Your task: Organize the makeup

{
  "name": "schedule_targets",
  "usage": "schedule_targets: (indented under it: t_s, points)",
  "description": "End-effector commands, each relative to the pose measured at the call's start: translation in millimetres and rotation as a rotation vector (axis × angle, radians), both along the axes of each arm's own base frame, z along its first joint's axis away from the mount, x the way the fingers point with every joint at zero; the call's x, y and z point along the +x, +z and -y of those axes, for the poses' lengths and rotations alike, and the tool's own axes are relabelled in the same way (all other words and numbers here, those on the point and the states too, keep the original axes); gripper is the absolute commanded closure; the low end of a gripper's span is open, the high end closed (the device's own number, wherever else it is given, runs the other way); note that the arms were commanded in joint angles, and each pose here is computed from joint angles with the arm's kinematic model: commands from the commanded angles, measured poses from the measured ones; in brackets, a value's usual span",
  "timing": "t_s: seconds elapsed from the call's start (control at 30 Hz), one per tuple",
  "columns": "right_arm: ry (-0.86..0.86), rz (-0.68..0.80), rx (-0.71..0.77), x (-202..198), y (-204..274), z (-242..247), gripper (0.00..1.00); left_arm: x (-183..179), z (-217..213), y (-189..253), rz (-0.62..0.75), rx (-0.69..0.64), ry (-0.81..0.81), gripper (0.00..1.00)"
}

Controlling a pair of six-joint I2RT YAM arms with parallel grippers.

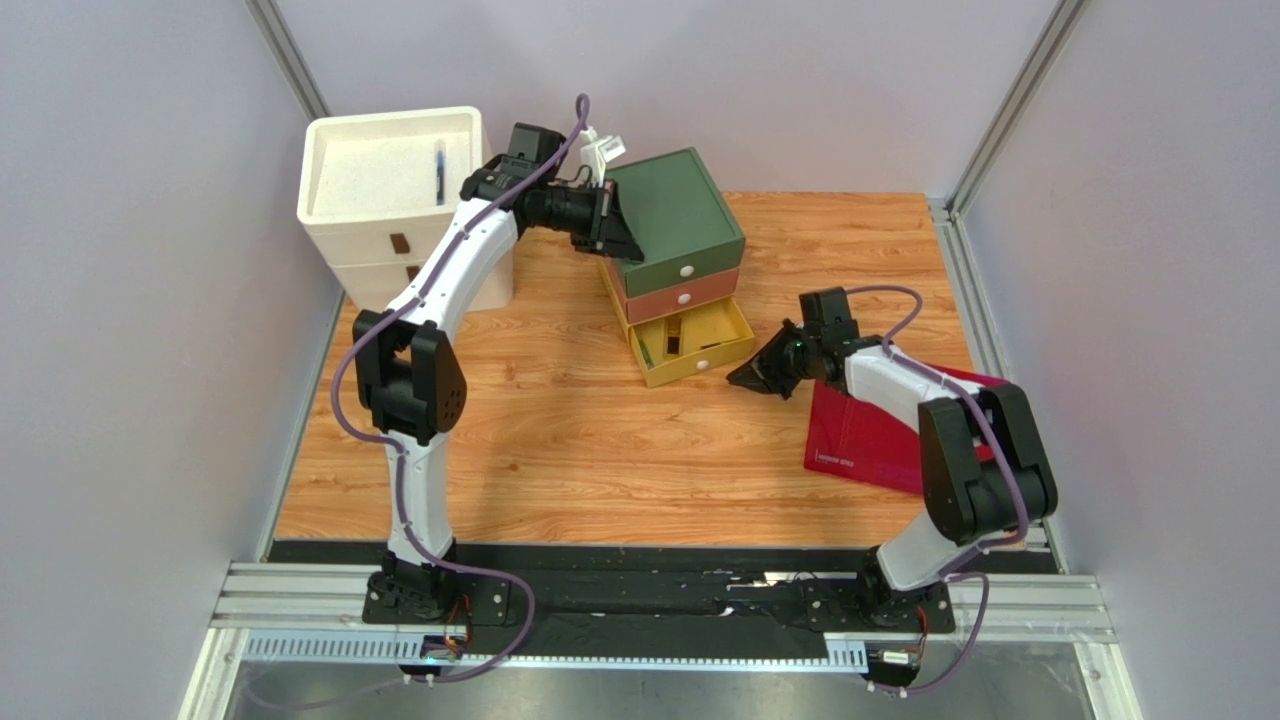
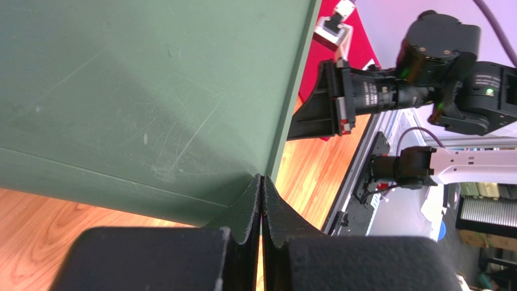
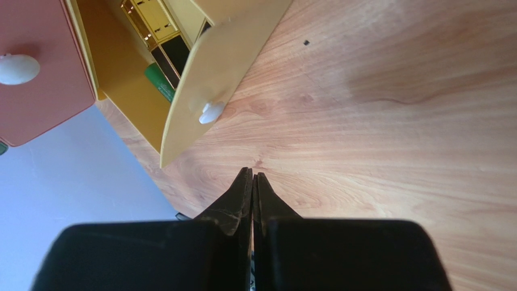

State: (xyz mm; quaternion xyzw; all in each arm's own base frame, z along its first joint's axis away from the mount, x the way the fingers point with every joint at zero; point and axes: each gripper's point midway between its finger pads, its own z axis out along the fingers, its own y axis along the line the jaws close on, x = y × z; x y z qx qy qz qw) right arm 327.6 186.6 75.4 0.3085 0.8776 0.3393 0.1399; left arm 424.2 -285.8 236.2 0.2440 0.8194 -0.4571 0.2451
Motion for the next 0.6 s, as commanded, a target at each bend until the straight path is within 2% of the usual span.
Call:
schedule_targets:
  t_s: [0.0, 0.27, 0.57]
  points:
    - [0.017, 0.055, 0.106, 30, 19, -22, 1.00, -5, -18, -52, -0.127, 0.163, 0.054, 1.00]
    - [0.027, 0.023, 0.079, 76, -6, -32, 1.00, -3, -25, -50, -0.127, 0.168, 0.071, 1.00]
    - [0.013, 0.062, 0.157, 136, -2, -55, 1.00, -1, -31, -56, -0.138, 0.181, 0.082, 1.00]
